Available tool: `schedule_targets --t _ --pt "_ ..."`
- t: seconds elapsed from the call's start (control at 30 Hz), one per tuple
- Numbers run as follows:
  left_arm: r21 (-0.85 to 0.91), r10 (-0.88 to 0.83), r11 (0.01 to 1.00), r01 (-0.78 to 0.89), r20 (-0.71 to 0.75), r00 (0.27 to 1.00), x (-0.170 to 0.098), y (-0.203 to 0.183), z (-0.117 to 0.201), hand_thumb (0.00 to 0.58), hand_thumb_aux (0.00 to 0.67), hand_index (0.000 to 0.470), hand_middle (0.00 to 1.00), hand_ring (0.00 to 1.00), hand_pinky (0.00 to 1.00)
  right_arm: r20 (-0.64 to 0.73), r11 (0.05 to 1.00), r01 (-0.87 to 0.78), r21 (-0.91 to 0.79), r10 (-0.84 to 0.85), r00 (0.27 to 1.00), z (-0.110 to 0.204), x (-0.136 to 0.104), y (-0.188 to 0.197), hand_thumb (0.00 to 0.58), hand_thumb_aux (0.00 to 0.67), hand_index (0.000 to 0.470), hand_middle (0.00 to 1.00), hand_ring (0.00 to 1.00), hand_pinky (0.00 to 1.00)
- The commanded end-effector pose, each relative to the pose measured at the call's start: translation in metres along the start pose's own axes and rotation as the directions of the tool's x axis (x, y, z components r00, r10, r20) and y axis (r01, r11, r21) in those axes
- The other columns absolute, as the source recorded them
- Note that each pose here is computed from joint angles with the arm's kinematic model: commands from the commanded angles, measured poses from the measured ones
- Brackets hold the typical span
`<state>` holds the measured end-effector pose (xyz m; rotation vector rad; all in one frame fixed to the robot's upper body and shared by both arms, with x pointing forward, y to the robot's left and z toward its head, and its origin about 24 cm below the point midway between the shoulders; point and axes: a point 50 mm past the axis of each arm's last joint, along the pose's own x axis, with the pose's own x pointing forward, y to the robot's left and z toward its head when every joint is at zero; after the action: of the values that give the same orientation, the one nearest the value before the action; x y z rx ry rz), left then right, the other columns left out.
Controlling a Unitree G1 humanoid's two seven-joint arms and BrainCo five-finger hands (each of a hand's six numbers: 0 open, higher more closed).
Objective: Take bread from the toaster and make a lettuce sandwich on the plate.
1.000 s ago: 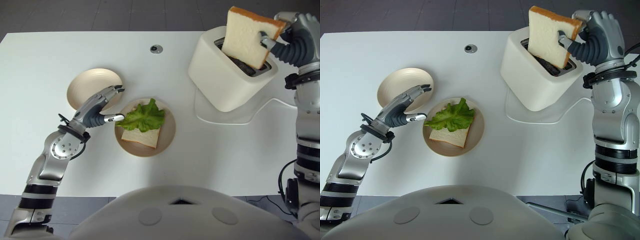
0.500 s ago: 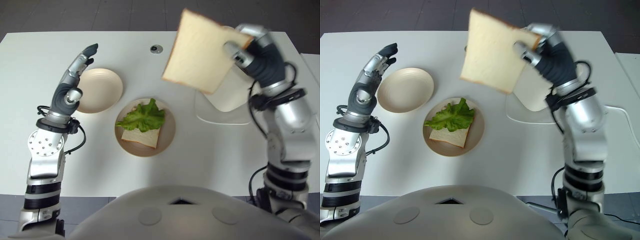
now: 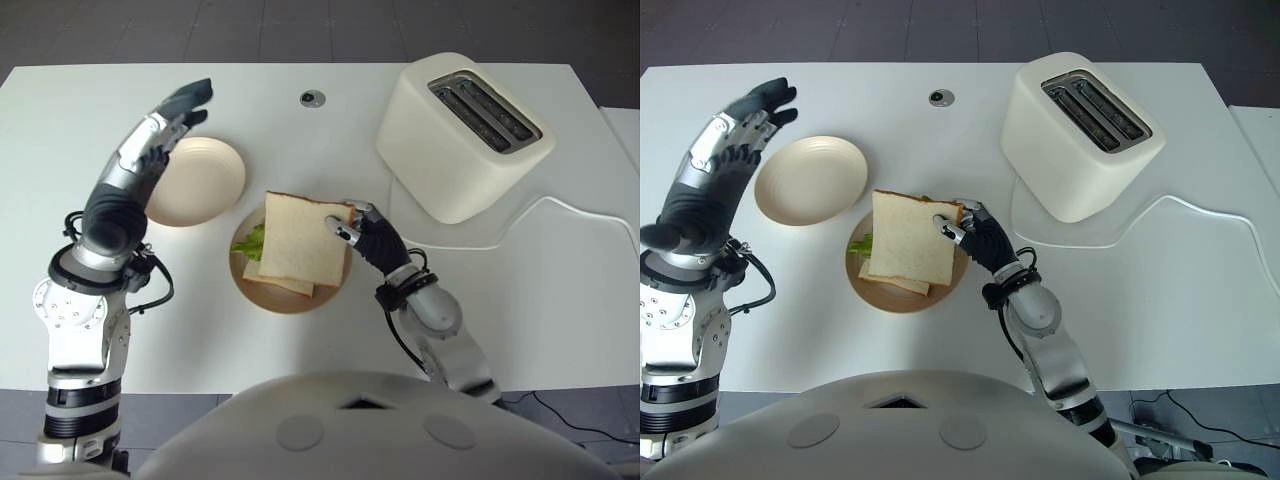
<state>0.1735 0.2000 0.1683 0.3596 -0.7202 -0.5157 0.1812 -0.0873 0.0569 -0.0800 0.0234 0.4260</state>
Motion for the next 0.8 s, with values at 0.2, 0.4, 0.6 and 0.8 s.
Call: schedule_targets --t 0.2,0.4,0.6,0.8 --pt "0.004 -0.254 0.967 0.255 -0.078 0.964 -0.014 -0.032 -0.009 0.0 0.0 0.0 0.0 0.0 0.0 0.018 0.994 0.031 -0.1 -0.029 0.999 -0.021 0.008 0.024 0.58 0.67 0.47 1.0 1.0 1.0" --pt "0.001 -0.609 0.768 0.641 -0.308 0.731 -0.054 -0.075 -0.038 0.0 0.0 0.0 0.0 0.0 0.0 0.039 0.97 0.047 -0.238 -0.039 0.998 -0.024 0.01 0.027 0.58 0.67 0.47 1.0 1.0 1.0" --pt "-0.092 -0.743 0.599 0.795 -0.434 0.51 -0.088 -0.093 -0.056 0.0 0.0 0.0 0.0 0.0 0.0 0.048 0.946 0.052 -0.319 -0.039 0.998 -0.023 0.012 0.02 0.58 0.67 0.47 1.0 1.0 1.0" --pt "-0.118 -0.762 0.553 0.825 -0.472 0.443 -0.099 -0.095 -0.064 0.0 0.0 0.0 0.0 0.0 0.0 0.078 0.919 0.057 -0.39 -0.029 0.997 -0.019 0.013 0.016 0.331 0.231 0.162 1.0 1.0 1.0"
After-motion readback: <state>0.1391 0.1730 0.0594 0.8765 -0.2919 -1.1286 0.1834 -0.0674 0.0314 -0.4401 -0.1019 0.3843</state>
